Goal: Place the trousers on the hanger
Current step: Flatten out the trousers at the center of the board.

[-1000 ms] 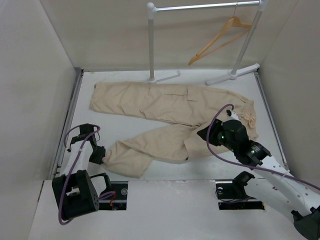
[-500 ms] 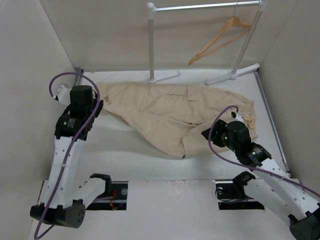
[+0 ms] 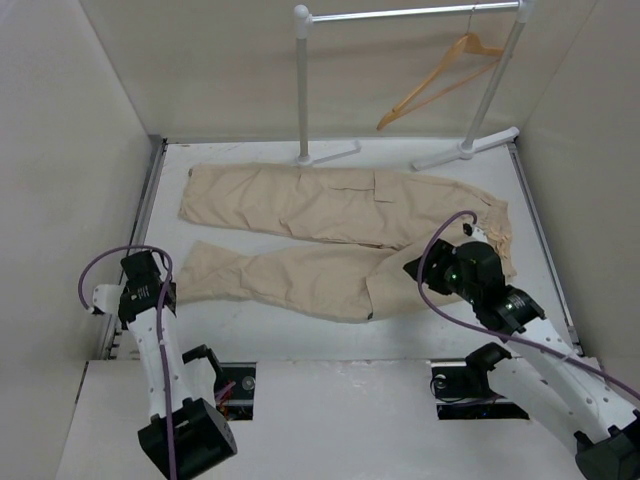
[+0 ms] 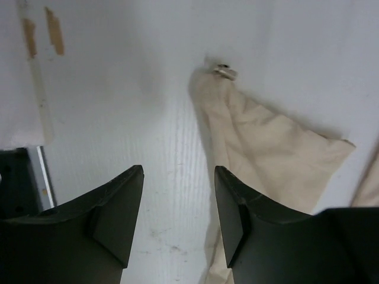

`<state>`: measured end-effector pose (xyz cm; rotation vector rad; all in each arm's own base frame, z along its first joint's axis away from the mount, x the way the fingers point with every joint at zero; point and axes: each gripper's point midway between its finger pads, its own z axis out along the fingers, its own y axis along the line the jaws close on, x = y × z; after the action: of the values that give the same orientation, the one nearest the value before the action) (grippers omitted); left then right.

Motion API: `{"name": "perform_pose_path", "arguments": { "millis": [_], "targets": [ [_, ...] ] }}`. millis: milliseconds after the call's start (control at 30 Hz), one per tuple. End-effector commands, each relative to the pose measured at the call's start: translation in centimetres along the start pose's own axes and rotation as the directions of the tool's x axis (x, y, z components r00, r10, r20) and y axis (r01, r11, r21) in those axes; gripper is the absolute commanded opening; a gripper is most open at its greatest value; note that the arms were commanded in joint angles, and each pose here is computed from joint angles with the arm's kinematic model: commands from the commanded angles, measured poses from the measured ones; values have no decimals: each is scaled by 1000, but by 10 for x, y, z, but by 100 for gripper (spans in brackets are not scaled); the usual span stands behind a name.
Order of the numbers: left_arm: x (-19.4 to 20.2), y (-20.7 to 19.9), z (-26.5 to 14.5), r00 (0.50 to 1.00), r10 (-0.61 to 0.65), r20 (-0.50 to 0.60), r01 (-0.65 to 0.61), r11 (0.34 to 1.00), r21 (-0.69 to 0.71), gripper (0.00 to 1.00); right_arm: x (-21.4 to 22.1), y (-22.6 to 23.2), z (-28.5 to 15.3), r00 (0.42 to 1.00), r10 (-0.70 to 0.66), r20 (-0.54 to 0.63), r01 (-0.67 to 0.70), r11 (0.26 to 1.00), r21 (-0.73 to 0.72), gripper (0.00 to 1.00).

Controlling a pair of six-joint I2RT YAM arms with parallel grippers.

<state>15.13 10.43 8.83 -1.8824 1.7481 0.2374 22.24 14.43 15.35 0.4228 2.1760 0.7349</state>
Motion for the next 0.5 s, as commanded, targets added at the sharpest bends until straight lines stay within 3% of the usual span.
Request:
{"name": "perform_pose_path", "arguments": {
  "millis": [0, 100, 167, 233, 333, 467],
  "targets": [
    [-16, -43, -16, 999, -35, 14, 32, 985, 170, 49, -3, 0, -4, 1000, -26, 8, 26, 1000, -12, 59],
    [-16, -55, -23, 999, 31, 38, -39, 978, 203, 49, -1, -1, -3, 1000, -19, 1, 19, 1000, -14, 50],
    [-6, -64, -16, 993, 117, 33, -121, 973, 195, 50, 4, -2, 0, 1000, -18, -23, 18, 1000, -13, 29],
    [13, -69, -4, 971, 237, -9, -233, 959, 160, 50, 10, 0, 2, 998, -23, -58, 22, 1000, -17, 18],
    [24, -59, 9, 946, 322, -31, -319, 945, 65, 48, 16, 5, -1, 996, -37, -84, 34, 999, -29, 19],
    [22, -48, 20, 959, 282, -9, -282, 958, 54, 38, 26, -9, -4, 996, -23, -81, 24, 1000, 18, 42]
  ]
}}
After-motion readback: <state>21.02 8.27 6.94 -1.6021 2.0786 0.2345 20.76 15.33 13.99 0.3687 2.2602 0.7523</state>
